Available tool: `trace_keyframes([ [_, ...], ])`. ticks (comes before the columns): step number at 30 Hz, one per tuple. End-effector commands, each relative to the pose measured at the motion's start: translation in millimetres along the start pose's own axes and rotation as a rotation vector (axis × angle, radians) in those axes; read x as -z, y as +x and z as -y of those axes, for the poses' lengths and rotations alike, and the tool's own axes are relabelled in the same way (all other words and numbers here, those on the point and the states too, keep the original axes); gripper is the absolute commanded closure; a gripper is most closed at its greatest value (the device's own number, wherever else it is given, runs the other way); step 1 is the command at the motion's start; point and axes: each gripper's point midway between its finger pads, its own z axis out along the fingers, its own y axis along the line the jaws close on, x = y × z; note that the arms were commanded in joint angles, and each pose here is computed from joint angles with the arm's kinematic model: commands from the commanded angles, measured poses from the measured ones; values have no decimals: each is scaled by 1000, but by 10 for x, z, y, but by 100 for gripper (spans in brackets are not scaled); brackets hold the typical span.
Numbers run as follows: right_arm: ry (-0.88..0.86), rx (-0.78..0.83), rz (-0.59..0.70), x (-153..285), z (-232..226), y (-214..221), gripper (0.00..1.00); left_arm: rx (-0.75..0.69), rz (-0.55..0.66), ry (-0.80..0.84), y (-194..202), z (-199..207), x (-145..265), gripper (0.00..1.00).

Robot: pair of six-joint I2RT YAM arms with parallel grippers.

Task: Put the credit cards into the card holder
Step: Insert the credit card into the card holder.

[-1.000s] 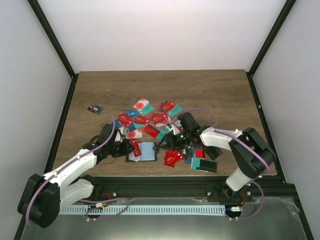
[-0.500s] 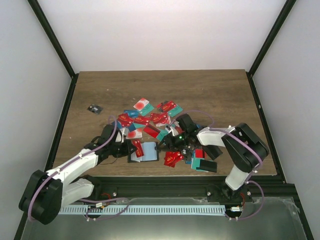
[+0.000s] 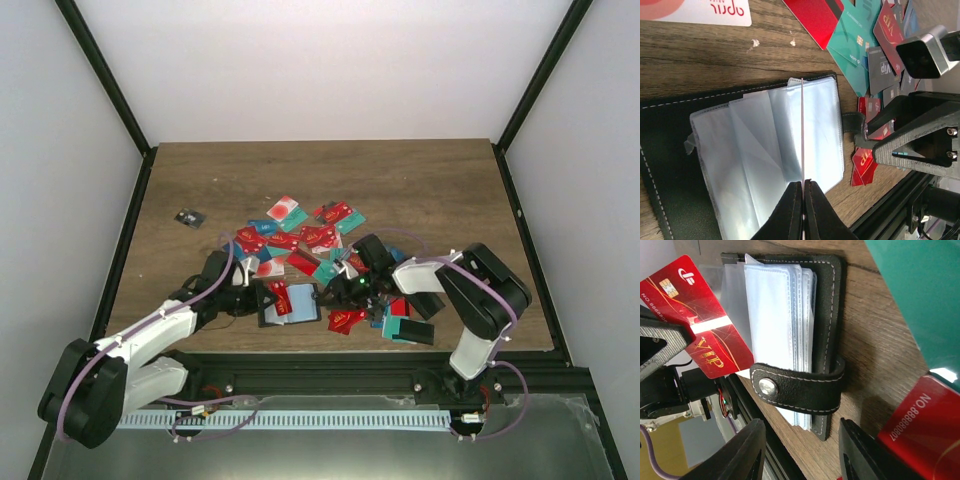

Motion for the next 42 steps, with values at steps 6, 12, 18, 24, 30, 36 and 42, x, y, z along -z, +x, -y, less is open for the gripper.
trace_keyframes([
  [6,-20,-2,-12,-40,2,35,59,1,9,40,-2,59,18,96],
  [12,-21,-8,-15,-46,23,55,59,34,9,28,41,-5,6,96],
  [18,-24,-6,-19,-49,26,64,59,58,7,5,103,-115,-23,96],
  [24,-26,-5,-23,-51,33,83,59,72,7,52,121,-81,-60,96],
  [30,-26,-9,-33,-60,53,108,61,97,9,99,110,-22,-91,96],
  [36,-26,-8,-35,-63,58,115,61,104,1,117,123,2,-100,96],
  [42,-27,-10,-37,-61,62,134,61,124,3,149,146,16,-110,96],
])
